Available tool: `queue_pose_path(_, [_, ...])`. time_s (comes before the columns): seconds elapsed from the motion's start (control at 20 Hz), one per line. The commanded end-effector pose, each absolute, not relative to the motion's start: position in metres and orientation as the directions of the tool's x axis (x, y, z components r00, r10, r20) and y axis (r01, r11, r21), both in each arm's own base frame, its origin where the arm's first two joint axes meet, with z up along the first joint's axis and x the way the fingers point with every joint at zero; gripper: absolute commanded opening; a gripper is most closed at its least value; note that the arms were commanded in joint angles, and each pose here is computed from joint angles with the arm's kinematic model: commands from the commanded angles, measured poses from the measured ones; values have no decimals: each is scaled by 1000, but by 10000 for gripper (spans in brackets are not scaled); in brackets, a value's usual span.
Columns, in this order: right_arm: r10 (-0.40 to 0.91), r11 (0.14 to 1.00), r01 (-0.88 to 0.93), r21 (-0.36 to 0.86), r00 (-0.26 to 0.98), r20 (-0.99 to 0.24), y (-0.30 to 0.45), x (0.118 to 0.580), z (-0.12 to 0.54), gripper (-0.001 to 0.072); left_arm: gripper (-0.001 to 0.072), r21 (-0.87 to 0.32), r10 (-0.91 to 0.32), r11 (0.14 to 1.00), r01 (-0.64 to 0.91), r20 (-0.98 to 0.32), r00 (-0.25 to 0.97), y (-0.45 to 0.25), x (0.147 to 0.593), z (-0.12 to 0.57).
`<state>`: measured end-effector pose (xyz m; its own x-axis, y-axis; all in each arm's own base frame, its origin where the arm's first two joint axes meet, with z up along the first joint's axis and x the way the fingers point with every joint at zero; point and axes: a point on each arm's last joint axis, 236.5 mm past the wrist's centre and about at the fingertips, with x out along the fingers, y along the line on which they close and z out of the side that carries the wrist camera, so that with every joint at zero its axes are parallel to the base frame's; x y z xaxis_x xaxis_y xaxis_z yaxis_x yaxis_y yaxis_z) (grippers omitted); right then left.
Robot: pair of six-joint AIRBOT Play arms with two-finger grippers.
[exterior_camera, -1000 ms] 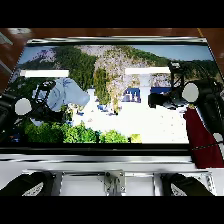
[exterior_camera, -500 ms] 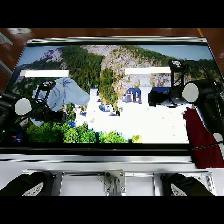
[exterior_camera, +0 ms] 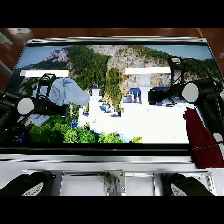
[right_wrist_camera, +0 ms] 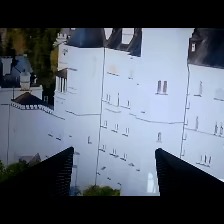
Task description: Fold the shirts.
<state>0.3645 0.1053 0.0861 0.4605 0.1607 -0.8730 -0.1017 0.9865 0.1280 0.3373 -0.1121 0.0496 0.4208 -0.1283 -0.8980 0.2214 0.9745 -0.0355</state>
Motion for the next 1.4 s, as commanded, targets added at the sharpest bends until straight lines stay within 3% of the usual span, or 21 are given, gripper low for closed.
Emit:
queue_pose_path(0.0, [153,987,-115,114,428,-891,104,357,82,635,698,-98,-193,974,206,-834,517,-130,367,58])
queue_pose_path(0.15, [154,987,-115,115,428,-891,104,357,82,635,697,-5,-138,975,221,-796,590,-116,393,59])
queue_pose_path(0.25, [155,987,-114,117,427,-891,104,357,82,634,698,29,-28,996,86,-807,590,-74,417,51])
queue_pose_path(0.5, [165,986,-79,145,423,-891,106,356,82,635,705,32,105,987,-159,-874,475,26,475,10])
queue_pose_path(0.6, [165,986,-73,148,421,-892,107,355,82,635,705,21,109,971,-239,-927,359,49,478,-24])
queue_pose_path(0.75, [161,987,-65,147,409,-898,106,352,80,635,706,25,86,967,-253,-969,233,57,478,-65])
queue_pose_path(1.0, [166,986,-60,154,382,-909,107,346,78,634,697,65,119,962,-265,-974,195,64,484,-98])
queue_pose_path(1.05, [164,986,-59,153,376,-912,106,344,77,635,491,71,123,961,-269,-975,184,66,483,-102])
queue_pose_path(1.1, [163,987,-60,152,373,-913,106,344,77,634,114,65,116,960,-271,-977,178,64,482,-103])
queue_pose_path(1.15, [163,987,-60,152,374,-913,106,344,77,634,34,39,93,960,-276,-978,186,57,483,-100])
queue_pose_path(1.35, [140,990,-63,125,425,-894,101,356,81,634,33,-74,-23,985,-156,-951,308,6,501,-47])
